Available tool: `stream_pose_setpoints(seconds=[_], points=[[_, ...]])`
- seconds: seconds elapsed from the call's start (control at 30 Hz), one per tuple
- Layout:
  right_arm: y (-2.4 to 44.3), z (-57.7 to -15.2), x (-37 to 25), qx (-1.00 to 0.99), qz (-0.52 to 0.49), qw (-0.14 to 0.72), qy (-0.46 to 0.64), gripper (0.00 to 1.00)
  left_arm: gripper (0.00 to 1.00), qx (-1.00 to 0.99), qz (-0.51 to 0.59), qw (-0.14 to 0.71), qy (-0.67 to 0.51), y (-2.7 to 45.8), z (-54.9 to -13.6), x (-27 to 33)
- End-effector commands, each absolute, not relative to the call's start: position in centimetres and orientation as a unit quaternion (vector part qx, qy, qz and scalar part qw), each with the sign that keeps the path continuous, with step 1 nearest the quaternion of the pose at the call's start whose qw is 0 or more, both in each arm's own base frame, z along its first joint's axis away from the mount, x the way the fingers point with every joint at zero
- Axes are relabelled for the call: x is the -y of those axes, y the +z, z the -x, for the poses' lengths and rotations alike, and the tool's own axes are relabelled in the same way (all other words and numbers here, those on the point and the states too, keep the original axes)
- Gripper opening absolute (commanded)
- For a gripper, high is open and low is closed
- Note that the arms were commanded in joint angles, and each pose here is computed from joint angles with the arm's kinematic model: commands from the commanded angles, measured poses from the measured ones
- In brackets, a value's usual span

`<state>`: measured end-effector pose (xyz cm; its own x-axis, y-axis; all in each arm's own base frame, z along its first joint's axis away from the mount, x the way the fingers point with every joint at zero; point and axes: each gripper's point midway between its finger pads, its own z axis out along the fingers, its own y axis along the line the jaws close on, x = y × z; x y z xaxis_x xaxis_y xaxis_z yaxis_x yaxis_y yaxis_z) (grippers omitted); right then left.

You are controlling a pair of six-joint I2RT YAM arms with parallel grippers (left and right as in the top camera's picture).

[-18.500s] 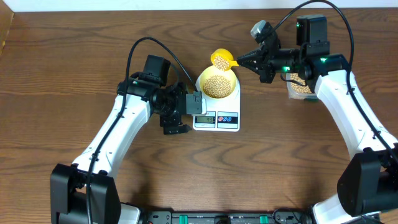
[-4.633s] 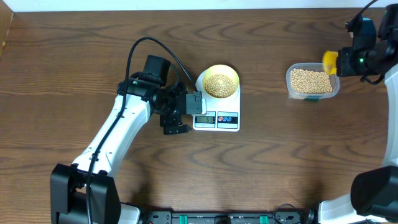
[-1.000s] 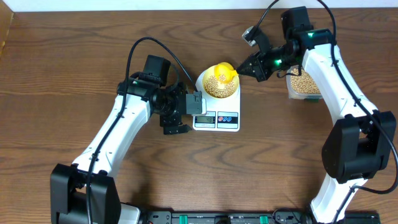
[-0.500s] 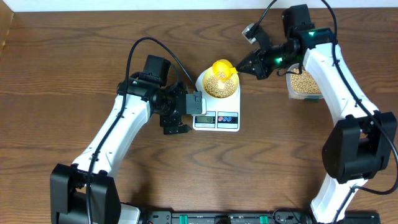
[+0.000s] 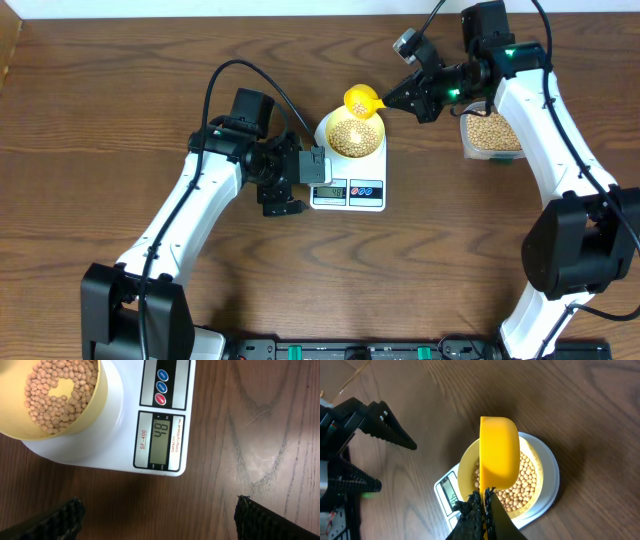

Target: Scoop item into bowl and weigh 50g on scale

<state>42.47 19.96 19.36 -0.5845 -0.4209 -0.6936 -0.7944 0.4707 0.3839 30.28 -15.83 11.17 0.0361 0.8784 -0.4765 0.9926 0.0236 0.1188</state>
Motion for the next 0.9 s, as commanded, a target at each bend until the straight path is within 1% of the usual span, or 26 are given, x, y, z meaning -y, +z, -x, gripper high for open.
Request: stream_pose_setpoints(seconds=[0.0,0.17,0.3,0.37,0.57,0.67,0.77,0.87], points=[[21.6,-42.7,-19.9,-0.798,0.396,0.297,0.344,0.01,0.98,-0.679,-0.685,0.225,-0.139,11.6,-30.1,16.0],[21.3,-42.7,-19.8,-0.802,0.397,0.293,0.336,0.01,0.97,-0.679,-0.685,0.225,-0.139,11.6,-30.1,16.0],[20.5,-41.5,-20.0,-0.791,0.446,0.283,0.308,0.01,0.98,-0.679,-0.685,0.225,-0.139,11.6,-30.1,16.0],[20.0,-42.3,-19.5,-0.811,0.431,0.281,0.279,0.01,0.98,-0.679,-0.685,0.225,-0.139,11.6,-30.1,16.0],[19.7,-42.8,-19.4,-0.82,0.426,0.282,0.259,0.01,0.98,-0.679,-0.685,0.225,-0.139,11.6,-30.1,16.0],[20.0,-42.0,-20.2,-0.801,0.451,0.284,0.275,0.01,0.97,-0.679,-0.685,0.225,-0.139,11.6,-30.1,16.0],[20.1,-42.7,-20.0,-0.816,0.428,0.287,0.261,0.01,0.98,-0.679,-0.685,0.225,-0.139,11.6,-30.1,16.0],[20.1,-41.9,-20.5,-0.795,0.464,0.287,0.264,0.01,0.98,-0.679,-0.685,0.225,-0.139,11.6,-30.1,16.0]])
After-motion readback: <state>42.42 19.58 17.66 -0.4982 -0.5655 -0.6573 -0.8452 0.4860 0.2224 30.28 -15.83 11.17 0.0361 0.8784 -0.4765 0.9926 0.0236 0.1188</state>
